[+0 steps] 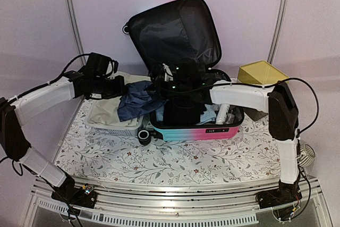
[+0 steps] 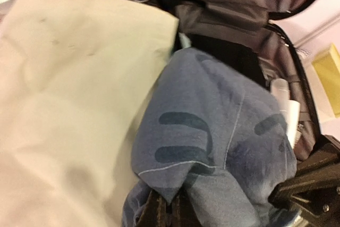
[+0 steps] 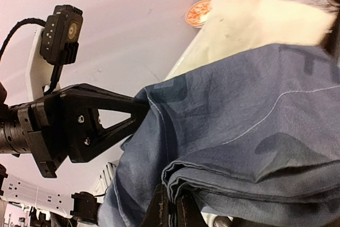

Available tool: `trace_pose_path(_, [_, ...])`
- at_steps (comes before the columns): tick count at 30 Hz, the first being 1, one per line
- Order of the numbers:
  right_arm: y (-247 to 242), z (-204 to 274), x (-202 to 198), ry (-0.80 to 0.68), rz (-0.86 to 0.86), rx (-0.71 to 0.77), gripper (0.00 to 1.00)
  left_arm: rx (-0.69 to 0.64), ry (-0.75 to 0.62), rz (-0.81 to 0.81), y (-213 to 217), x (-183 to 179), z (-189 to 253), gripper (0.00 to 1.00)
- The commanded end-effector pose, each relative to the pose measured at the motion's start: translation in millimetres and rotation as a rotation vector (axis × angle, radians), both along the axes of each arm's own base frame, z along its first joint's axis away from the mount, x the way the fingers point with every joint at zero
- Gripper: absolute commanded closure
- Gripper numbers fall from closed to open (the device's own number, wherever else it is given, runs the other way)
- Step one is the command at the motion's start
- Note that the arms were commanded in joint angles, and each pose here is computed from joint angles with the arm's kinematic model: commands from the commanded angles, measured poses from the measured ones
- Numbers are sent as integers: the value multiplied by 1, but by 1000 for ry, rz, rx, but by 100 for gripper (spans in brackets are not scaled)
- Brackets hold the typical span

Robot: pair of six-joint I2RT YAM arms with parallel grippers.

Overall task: Open, take out, and arrange the luggage
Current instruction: Place the clothes in the bin.

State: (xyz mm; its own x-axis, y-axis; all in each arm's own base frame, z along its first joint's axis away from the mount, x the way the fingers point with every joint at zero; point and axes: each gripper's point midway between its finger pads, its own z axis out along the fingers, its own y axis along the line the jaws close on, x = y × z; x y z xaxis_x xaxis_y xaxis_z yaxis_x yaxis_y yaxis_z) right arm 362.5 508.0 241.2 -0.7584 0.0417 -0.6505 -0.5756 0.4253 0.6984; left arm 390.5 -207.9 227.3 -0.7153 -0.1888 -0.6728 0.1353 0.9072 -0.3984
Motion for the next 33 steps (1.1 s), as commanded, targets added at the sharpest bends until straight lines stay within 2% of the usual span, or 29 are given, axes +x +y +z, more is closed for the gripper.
trace_pose_path(1, [48,9,-7,-42,36,79,98,76,-58,102,51,-4,-1,100])
trace_pose_path(5, [64,-8,-29,-13,43,54,96,102,-24,169,90,-19,-21,100])
trace_pose_path(8, [55,-27,-53,12,17,62,89,103,-1,176,106,-26,-34,100])
trace_pose_path(9, [54,-28,-59,15,15,63,80,107,8,170,108,-28,-38,100])
trace_pose_path(10, [52,-30,-63,14,16,54,64,109,14,156,108,-29,-42,100])
trace_pose_path(11, [49,-31,-64,11,8,47,53,112,22,144,107,-30,-44,96])
trace_pose_path(12, [44,-30,-63,4,-11,39,44,116,36,140,107,-31,-48,87])
trace_pose_path(13, [38,-27,-62,-4,-32,36,38,122,44,139,108,-32,-48,74])
trace_pose_path(15, [25,-20,-57,-32,-66,28,33,143,50,147,111,-33,-46,35])
trace_pose_path(16, [18,-15,-55,-38,-79,30,32,157,40,141,112,-33,-43,22])
trace_pose_path(18, [4,-12,-50,-35,-104,30,32,186,9,141,116,-29,-29,8])
trace_pose_path(19, [-3,-10,-49,-34,-114,31,33,204,0,130,117,-27,-23,6])
trace_pose_path(21, [-16,-2,-49,-34,-131,51,33,217,-18,81,114,-22,-14,6])
trace_pose_path(24, [-31,1,-49,-37,-149,57,32,179,-36,-4,103,-7,-8,12])
trace_pose_path(30, [-51,9,-47,-41,-158,68,33,107,2,-131,89,37,-38,41])
trace_pose_path(32, [-51,12,-49,-41,-144,73,33,83,20,-208,77,45,-47,41])
trace_pose_path(33, [-51,13,-49,-40,-138,74,33,72,25,-245,72,47,-51,37])
